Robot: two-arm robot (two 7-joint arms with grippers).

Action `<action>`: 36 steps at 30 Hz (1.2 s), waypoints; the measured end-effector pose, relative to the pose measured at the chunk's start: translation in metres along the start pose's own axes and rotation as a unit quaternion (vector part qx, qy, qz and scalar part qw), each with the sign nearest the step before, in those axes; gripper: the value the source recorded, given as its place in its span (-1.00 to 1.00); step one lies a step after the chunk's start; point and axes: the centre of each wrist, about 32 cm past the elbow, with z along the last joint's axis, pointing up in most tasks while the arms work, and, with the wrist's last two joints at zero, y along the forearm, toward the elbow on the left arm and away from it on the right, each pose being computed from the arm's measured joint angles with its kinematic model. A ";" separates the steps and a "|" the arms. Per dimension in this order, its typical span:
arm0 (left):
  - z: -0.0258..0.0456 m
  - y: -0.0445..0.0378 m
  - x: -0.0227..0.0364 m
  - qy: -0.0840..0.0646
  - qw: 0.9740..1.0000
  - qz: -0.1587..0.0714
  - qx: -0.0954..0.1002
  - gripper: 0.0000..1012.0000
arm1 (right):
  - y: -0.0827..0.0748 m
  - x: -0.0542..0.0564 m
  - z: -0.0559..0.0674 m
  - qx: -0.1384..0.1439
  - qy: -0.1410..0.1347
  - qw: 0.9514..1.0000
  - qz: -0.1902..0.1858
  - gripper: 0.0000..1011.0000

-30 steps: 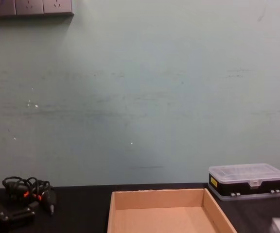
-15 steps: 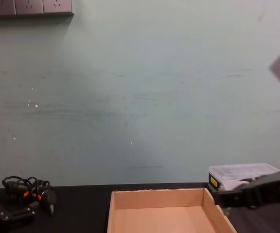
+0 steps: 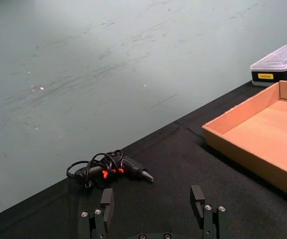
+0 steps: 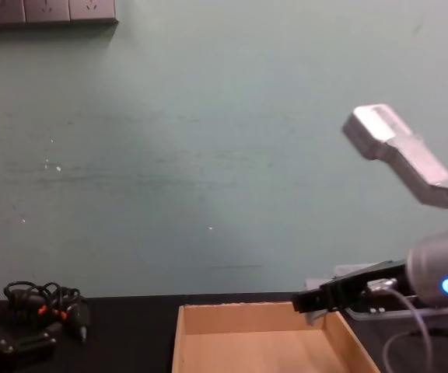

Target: Use one hand to pick up the angle iron from the table and place it into the box.

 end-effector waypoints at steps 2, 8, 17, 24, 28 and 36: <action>0.0000 0.0000 0.0000 0.000 1.000 0.000 0.000 0.99 | 0.010 0.000 0.000 -0.006 0.000 1.000 -0.002 0.45; -0.0001 0.0000 0.0000 0.000 1.000 0.000 0.000 0.99 | 0.030 0.001 -0.004 -0.020 0.004 1.000 -0.008 0.45; -0.0001 0.0000 0.0000 0.000 1.000 0.000 0.000 0.99 | 0.036 0.001 -0.006 -0.018 0.004 1.000 -0.009 0.45; 0.0000 0.0000 0.0000 0.000 1.000 0.000 0.000 0.99 | 0.035 0.001 -0.005 -0.019 0.004 1.000 -0.008 0.73; 0.0000 0.0000 0.0000 0.000 1.000 0.000 0.000 0.99 | 0.035 0.001 -0.005 -0.019 0.004 1.000 -0.008 0.95; -0.0001 0.0000 0.0000 0.000 1.000 0.000 0.000 0.99 | 0.034 0.001 -0.005 -0.019 0.004 1.000 -0.008 0.99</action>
